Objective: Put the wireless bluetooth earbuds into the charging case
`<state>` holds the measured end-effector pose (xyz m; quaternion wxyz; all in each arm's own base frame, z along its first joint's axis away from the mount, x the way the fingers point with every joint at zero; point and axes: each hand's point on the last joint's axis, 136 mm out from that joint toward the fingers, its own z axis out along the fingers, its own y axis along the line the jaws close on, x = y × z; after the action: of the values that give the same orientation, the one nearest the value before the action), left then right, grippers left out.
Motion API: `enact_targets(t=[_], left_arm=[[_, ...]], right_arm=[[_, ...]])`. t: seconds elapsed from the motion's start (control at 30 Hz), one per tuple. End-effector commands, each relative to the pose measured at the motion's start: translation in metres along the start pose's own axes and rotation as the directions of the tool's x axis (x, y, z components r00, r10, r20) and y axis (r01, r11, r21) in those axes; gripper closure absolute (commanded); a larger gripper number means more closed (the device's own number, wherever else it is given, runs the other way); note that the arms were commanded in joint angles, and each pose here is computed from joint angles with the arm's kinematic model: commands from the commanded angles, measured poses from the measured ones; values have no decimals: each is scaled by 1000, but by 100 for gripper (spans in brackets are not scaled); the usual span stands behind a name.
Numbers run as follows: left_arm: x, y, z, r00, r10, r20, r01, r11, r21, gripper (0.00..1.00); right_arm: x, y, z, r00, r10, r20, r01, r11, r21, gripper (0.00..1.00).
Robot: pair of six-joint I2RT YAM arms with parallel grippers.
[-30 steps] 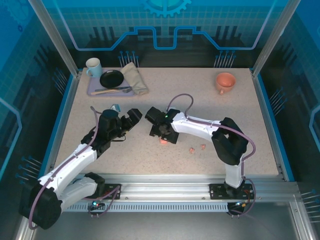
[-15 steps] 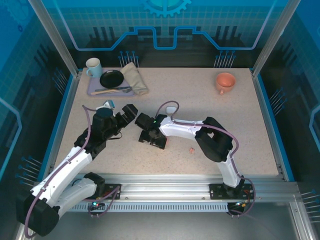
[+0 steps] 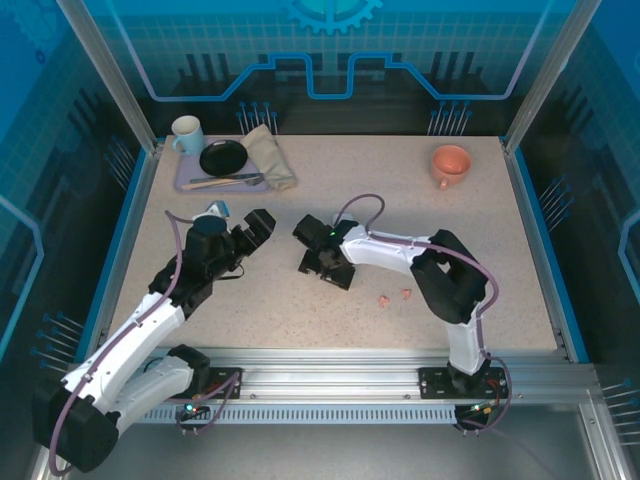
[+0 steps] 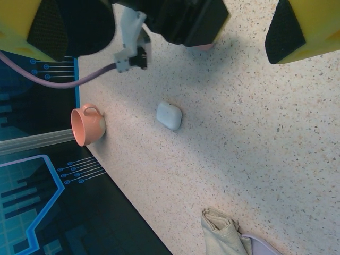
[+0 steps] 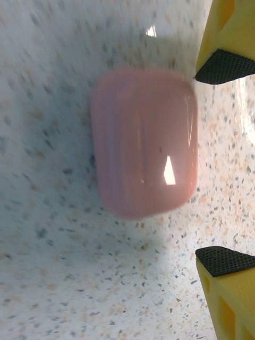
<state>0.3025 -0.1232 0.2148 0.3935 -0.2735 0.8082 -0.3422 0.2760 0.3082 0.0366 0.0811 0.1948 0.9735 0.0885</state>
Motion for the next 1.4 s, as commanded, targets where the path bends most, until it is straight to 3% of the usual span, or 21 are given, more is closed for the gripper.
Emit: enact_targets(t=[0.0,0.17,0.37,0.67,1.37], left_arm=[[0,-4,2,1000,-20,0,20,1000,18,1],[2,-2,7,1000,-21,-6,21,1000,11,1],[-3,-6,5,1000,28,4,-28,1000,-5,1],[-5,-4,5,1000,29,9,-29,1000,-12,1],[-1,0,9,1000,28,-7,-29,999,-29,1]], right_arm=[[-11,-15,-39,996,6,87,-6,1000,-3,16],[-32,-23,-64,985,-26,168,17,998,54,9],[-37,-3,-49,974,-215,75,200,966,166,6],[-31,-6,-12,972,-233,10,222,937,270,6],[-28,-11,31,971,-230,-60,238,945,226,27]])
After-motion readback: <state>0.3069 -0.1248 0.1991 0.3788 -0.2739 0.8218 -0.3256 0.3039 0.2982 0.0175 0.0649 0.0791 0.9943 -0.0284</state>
